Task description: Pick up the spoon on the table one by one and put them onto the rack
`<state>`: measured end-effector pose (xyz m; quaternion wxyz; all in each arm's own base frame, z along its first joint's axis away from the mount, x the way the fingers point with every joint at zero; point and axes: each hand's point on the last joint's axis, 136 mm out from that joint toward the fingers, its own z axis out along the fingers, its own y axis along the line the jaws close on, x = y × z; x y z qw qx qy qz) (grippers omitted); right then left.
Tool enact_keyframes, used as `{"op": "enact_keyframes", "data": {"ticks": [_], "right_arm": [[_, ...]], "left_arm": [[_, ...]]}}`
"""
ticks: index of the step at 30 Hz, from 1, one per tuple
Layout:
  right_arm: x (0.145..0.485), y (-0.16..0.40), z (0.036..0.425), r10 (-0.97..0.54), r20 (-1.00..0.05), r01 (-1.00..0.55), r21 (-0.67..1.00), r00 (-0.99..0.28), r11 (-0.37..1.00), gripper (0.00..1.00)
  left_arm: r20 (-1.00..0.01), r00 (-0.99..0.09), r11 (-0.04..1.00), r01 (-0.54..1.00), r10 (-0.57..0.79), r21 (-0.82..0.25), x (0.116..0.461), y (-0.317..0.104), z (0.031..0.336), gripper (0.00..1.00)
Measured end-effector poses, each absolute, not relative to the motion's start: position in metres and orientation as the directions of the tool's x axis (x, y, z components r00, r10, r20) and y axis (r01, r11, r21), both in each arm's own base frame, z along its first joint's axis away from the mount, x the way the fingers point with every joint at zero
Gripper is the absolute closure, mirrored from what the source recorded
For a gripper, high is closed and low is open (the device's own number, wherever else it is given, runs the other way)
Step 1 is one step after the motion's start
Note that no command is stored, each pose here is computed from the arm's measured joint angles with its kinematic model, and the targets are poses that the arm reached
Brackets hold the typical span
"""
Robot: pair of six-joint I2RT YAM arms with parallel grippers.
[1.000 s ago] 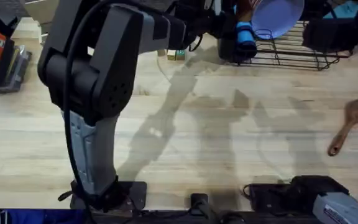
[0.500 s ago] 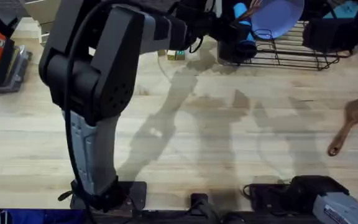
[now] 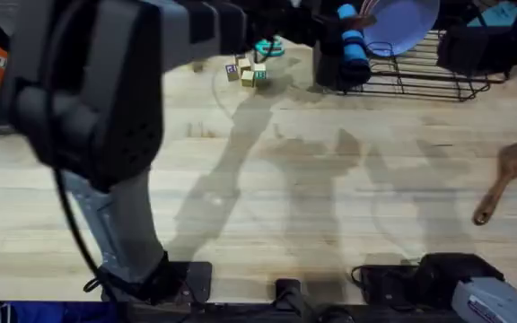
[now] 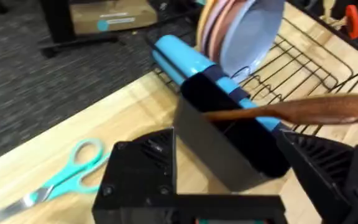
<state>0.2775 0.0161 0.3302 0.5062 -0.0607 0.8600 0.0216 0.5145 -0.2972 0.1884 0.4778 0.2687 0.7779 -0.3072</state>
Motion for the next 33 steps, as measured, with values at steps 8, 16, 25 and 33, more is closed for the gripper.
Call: {"op": "enact_keyframes", "data": {"ticks": [8, 16, 25, 33], "right_arm": [[0.278, 0.016, 0.330, -0.083, -0.873, -0.126, -0.025, -0.480, 0.992, 0.009], [0.278, 0.016, 0.330, -0.083, -0.873, -0.126, -0.024, -0.480, 0.992, 0.009], [0.277, 0.016, 0.330, -0.083, -0.873, -0.127, -0.024, -0.480, 0.992, 0.009], [0.277, 0.016, 0.330, -0.083, -0.873, -0.127, -0.024, -0.480, 0.992, 0.009]], "left_arm": [[-0.887, -0.424, 0.702, 0.688, 0.182, -0.184, 0.503, -0.257, 0.210, 0.008], [-0.864, -0.434, 0.724, 0.677, 0.254, -0.127, 0.479, -0.223, 0.236, 0.007], [-0.815, -0.518, 0.799, 0.589, 0.259, -0.120, 0.444, -0.154, 0.266, 0.008], [-0.749, -0.633, 0.877, 0.455, 0.196, -0.155, 0.401, -0.088, 0.280, 0.008]]}}
